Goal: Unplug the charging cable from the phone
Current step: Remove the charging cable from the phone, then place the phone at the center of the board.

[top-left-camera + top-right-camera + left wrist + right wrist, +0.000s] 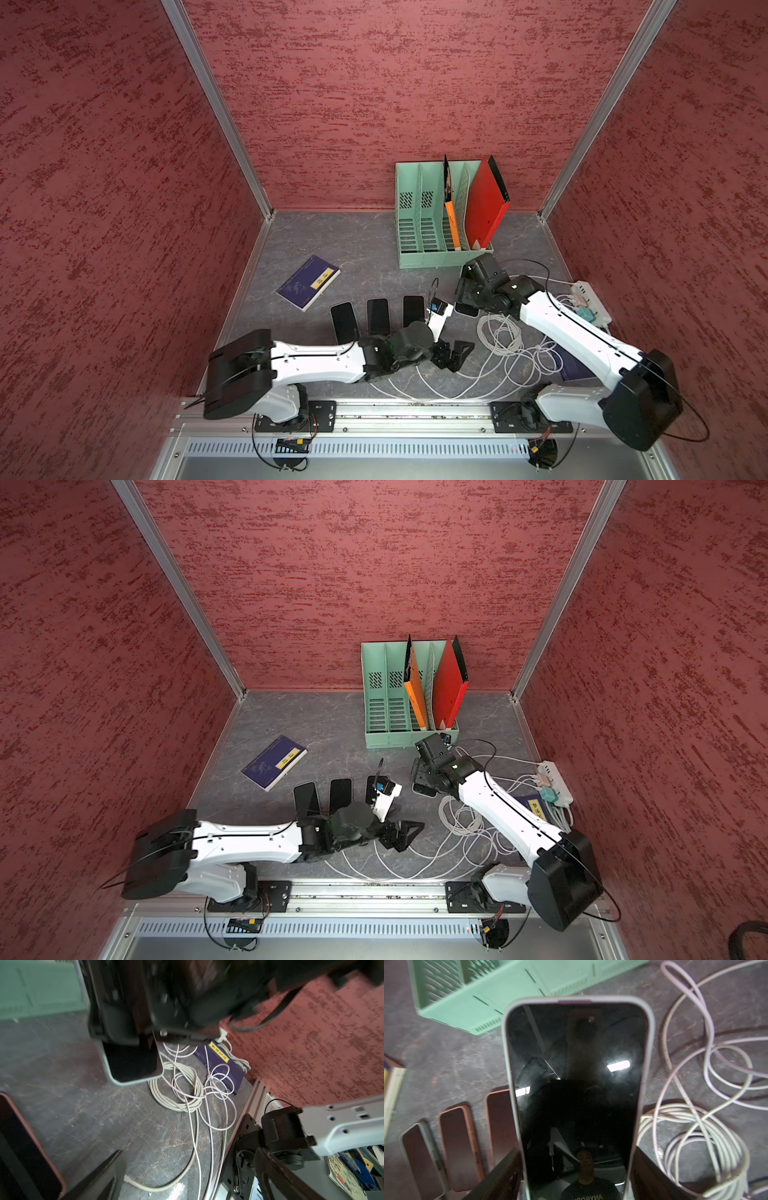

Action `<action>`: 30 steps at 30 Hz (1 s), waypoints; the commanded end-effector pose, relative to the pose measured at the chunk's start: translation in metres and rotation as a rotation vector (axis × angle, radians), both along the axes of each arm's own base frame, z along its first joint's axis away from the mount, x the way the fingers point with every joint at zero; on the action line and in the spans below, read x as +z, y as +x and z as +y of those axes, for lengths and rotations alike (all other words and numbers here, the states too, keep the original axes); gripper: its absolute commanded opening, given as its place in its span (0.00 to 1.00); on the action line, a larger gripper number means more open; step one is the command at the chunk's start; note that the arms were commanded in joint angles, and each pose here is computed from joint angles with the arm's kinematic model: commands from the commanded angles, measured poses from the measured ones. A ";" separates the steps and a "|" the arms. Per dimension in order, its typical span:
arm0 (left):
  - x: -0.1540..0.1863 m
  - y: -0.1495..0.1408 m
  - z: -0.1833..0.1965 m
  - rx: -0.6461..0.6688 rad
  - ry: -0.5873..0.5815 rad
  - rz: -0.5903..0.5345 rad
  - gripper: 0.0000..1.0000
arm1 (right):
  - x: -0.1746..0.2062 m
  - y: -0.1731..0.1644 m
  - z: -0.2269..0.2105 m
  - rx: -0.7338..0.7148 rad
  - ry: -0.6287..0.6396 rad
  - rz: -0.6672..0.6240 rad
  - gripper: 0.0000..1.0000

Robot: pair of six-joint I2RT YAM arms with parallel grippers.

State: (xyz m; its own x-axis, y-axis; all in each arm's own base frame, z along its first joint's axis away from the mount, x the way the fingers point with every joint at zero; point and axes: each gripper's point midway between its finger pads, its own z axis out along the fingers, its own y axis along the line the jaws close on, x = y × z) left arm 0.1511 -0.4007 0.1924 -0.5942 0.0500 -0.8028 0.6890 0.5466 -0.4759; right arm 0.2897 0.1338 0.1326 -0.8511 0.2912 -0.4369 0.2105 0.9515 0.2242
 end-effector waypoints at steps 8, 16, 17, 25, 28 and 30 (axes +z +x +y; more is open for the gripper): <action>0.023 0.046 0.134 0.420 0.097 -0.091 1.00 | -0.058 -0.001 0.012 0.071 -0.099 0.112 0.28; -0.017 0.066 0.171 0.522 0.044 0.154 0.97 | -0.085 -0.004 0.038 0.124 -0.075 0.156 0.37; -0.019 0.066 0.171 0.521 0.050 0.154 0.95 | -0.086 -0.005 0.040 0.132 -0.072 0.159 0.40; -0.040 0.073 0.181 0.578 0.183 0.155 0.47 | -0.095 -0.012 0.050 0.185 -0.084 0.192 0.71; -0.044 0.074 0.177 0.573 0.207 0.167 0.44 | -0.099 -0.012 0.050 0.188 -0.092 0.203 0.77; -0.048 0.073 0.174 0.562 0.213 0.175 0.53 | -0.102 -0.012 0.049 0.189 -0.099 0.206 0.82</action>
State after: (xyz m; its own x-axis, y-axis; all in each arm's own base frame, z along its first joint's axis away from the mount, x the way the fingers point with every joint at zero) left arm 0.2206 -0.2249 0.1363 -0.7039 -0.1468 -0.6949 0.1969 0.8997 -0.3895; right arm 0.2697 0.1756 0.0273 -0.9665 0.0956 -0.2383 0.0779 0.9935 0.0827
